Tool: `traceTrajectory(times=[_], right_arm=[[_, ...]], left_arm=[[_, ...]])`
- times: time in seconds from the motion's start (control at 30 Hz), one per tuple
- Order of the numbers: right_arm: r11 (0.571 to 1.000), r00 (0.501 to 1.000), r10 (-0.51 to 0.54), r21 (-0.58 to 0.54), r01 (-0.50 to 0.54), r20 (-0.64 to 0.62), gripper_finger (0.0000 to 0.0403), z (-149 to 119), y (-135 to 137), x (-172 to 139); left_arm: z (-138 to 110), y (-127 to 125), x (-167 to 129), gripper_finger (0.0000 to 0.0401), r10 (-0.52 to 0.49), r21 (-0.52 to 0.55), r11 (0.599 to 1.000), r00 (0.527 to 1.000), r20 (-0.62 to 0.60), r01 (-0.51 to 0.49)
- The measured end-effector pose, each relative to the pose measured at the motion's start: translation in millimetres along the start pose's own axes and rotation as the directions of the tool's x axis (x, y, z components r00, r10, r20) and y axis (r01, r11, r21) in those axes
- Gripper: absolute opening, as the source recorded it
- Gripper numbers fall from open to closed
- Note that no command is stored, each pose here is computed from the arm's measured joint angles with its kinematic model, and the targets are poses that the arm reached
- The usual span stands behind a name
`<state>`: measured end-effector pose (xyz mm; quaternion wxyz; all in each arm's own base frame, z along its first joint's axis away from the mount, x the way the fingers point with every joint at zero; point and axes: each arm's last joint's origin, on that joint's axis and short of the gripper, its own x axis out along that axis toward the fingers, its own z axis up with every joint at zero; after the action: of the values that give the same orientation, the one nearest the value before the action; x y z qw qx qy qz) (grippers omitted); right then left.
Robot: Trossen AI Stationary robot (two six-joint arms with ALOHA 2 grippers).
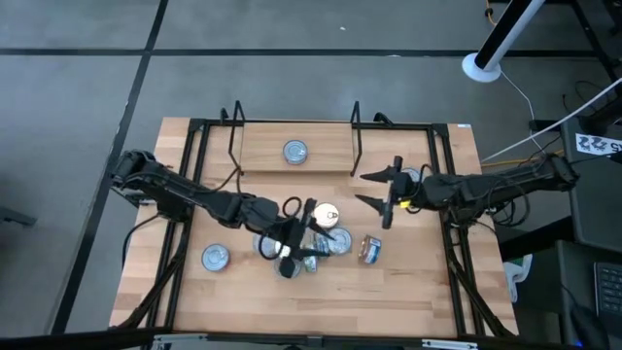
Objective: Stack canned seafood by type on shelf
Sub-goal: Put the green-white tuna can on the shelf
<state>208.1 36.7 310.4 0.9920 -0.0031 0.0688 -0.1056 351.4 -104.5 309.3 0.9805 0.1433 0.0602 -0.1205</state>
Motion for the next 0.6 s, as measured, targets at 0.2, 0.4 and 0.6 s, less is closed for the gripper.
traceTrajectory(times=[0.2, 0.4, 0.6], right_arm=[[1.000, 1.000, 0.001, 0.009, -0.002, 0.017, 0.0256, 6, -7, -15], [1.000, 0.999, 0.002, 0.020, -0.003, 0.039, 0.0256, 11, -12, -25], [1.000, 0.999, 0.002, 0.017, -0.003, 0.032, 0.0256, 10, -12, -27]], left_arm=[[-3, -1, 17, 0.0222, 0.036, 0.057, 0.998, 0.999, -0.021, -0.035], [-14, -4, 21, 0.0245, 0.021, 0.149, 0.989, 0.994, -0.106, -0.005], [-20, -5, 21, 0.0247, 0.019, 0.158, 0.987, 0.984, -0.175, 0.009]])
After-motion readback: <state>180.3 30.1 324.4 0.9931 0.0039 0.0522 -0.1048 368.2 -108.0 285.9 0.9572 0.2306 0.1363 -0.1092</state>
